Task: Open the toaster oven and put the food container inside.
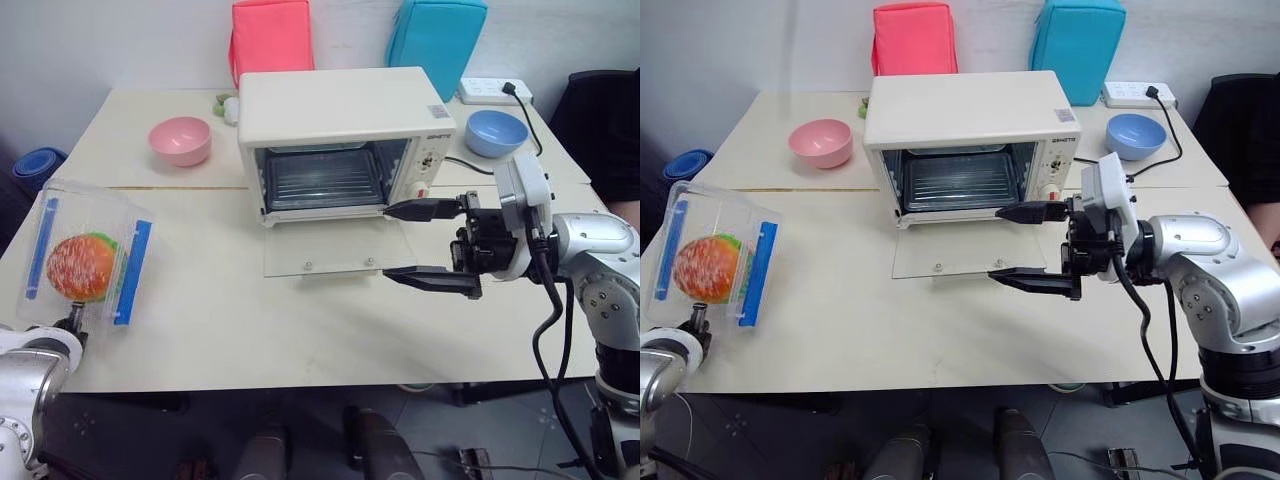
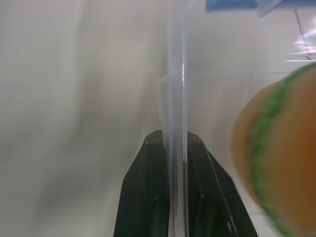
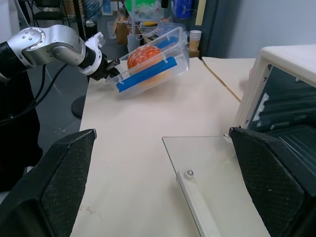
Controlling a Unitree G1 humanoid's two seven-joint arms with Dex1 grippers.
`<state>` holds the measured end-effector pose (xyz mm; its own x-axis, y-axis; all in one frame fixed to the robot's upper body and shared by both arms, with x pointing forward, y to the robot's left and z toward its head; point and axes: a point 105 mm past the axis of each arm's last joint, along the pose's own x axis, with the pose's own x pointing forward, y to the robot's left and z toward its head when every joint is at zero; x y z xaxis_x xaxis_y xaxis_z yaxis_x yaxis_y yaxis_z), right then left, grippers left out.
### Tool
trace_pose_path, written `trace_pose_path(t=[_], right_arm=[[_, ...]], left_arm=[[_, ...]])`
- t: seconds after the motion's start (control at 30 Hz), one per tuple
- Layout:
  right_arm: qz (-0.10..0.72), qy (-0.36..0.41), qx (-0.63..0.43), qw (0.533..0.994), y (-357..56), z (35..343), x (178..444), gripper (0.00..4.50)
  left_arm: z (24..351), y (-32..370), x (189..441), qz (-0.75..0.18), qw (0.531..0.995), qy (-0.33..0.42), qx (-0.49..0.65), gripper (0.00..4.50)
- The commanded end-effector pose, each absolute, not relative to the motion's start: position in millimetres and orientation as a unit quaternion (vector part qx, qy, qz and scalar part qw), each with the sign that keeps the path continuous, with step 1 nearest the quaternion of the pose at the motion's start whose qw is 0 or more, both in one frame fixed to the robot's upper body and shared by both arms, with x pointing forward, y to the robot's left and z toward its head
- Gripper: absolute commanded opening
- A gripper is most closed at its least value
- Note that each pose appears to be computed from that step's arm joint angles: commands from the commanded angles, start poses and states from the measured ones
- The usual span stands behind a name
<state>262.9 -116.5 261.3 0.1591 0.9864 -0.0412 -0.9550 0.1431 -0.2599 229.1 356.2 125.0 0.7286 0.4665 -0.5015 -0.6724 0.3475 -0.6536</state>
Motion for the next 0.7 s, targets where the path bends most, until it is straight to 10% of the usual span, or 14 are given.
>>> trace_pose_path(t=[0.03,0.33,0.7], right_arm=[[0.634,-0.088,-0.117,0.76,-123.4,273.4,259.9,4.5],[0.611,-0.07,-0.12,0.78,-138.4,269.1,260.0,4.5],[0.578,-0.069,-0.119,0.804,-146.4,263.1,249.1,4.5]], left_arm=[[150.0,363.8,232.8,0.332,0.849,0.096,-0.4,0.02],[210.5,302.4,267.8,0.032,0.962,0.126,-0.24,0.02],[217.6,227.5,298.4,-0.17,0.951,0.208,-0.152,0.02]])
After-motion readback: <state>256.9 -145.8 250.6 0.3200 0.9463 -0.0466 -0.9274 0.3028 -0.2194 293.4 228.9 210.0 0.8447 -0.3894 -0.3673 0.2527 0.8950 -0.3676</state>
